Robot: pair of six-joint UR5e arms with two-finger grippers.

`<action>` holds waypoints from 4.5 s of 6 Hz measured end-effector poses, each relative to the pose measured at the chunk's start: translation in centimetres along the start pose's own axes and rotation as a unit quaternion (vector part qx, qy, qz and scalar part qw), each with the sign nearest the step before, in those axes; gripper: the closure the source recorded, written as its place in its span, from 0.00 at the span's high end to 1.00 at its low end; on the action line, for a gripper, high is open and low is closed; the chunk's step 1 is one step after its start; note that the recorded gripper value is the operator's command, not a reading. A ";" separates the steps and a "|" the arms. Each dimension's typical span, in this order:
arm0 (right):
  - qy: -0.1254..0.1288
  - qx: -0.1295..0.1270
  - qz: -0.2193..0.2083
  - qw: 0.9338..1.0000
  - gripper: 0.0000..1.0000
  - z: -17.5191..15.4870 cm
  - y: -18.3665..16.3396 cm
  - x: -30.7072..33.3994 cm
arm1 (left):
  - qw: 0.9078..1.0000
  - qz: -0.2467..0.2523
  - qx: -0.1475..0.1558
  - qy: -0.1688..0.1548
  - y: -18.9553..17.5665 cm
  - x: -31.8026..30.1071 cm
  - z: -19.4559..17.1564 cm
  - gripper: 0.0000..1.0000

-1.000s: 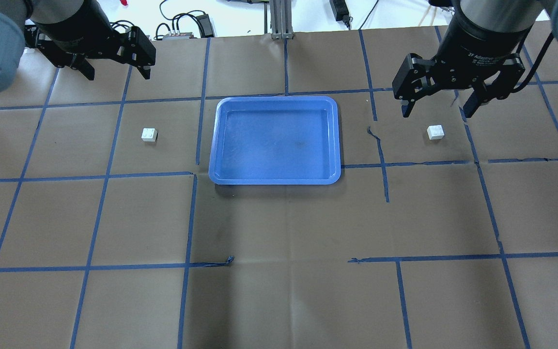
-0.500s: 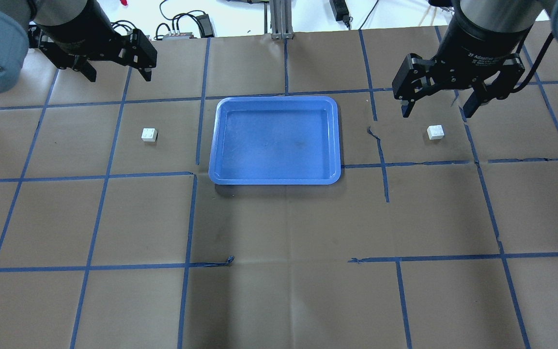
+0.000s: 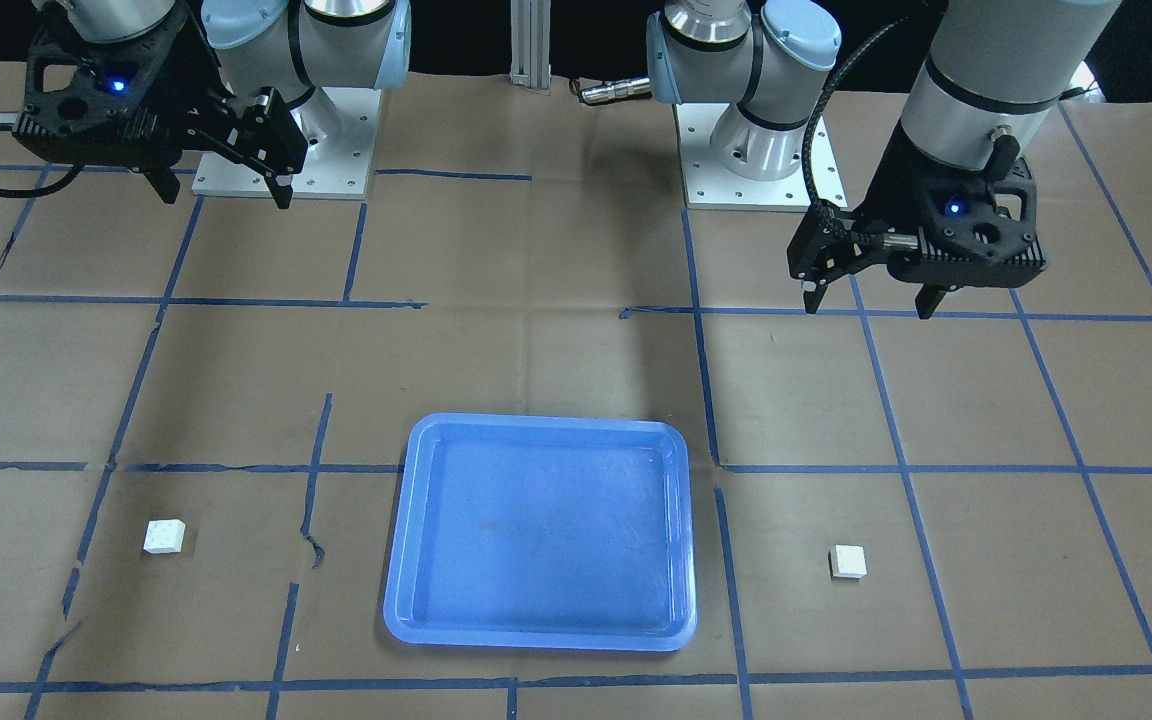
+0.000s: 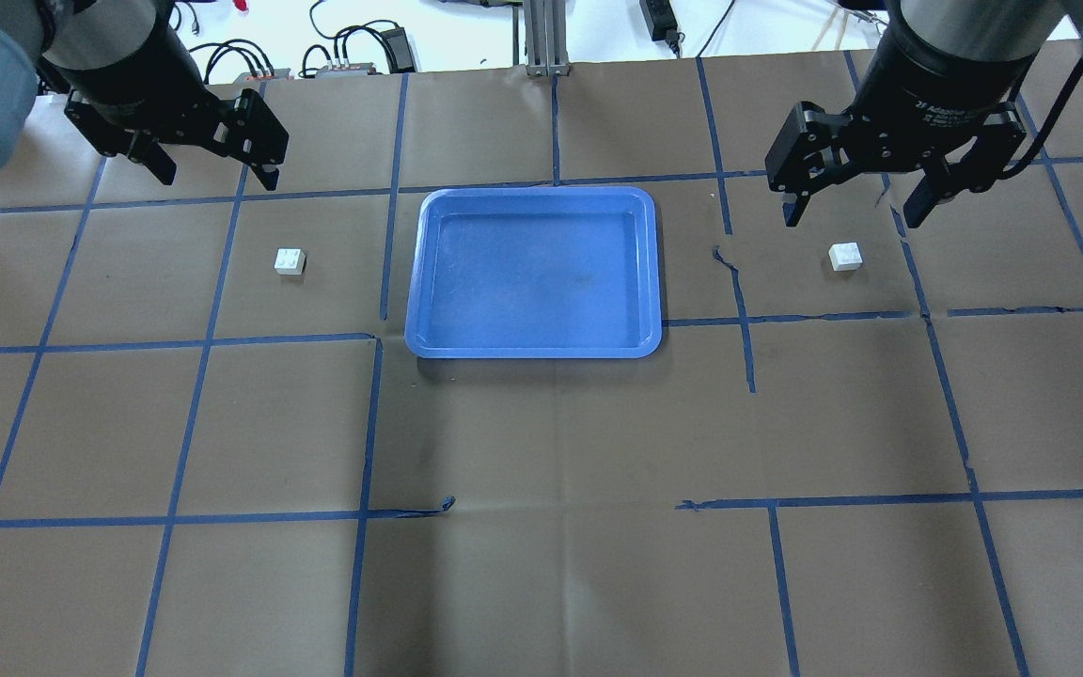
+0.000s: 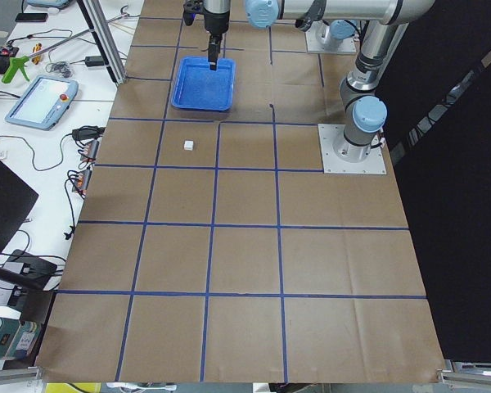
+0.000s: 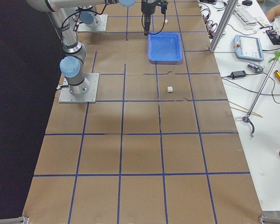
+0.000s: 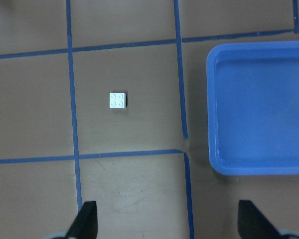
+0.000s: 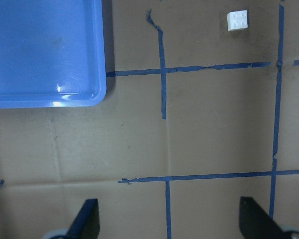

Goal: Assemble white blocks and place on blue tray

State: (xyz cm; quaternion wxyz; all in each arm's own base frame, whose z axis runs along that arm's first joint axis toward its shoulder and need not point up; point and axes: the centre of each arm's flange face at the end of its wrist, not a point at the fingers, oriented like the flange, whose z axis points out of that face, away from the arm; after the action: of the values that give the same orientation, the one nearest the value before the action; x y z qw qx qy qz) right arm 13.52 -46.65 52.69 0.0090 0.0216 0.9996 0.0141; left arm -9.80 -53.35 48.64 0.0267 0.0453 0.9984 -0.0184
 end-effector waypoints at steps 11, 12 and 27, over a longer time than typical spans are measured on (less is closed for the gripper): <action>0.012 -0.018 -0.575 0.818 1.00 1.2 -2.8 5.9 | 0.883 0.466 -0.046 0.023 -9.1 -7.7 25.2 0.95; -0.007 -0.015 -0.631 0.775 1.00 2.0 -4.1 9.0 | 0.846 0.531 -0.043 0.024 -10.1 -8.0 26.6 0.94; -0.114 0.170 -0.746 0.634 0.97 33.7 -19.8 23.5 | 0.739 0.673 -0.005 0.030 -12.0 -10.4 31.7 0.10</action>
State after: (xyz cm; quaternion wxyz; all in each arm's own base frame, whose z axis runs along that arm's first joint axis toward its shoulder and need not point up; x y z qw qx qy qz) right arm -10.20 -64.45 18.01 0.1262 -0.7286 0.6515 -0.1699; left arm 1.11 -67.45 17.95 0.0025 0.7061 0.7080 0.0107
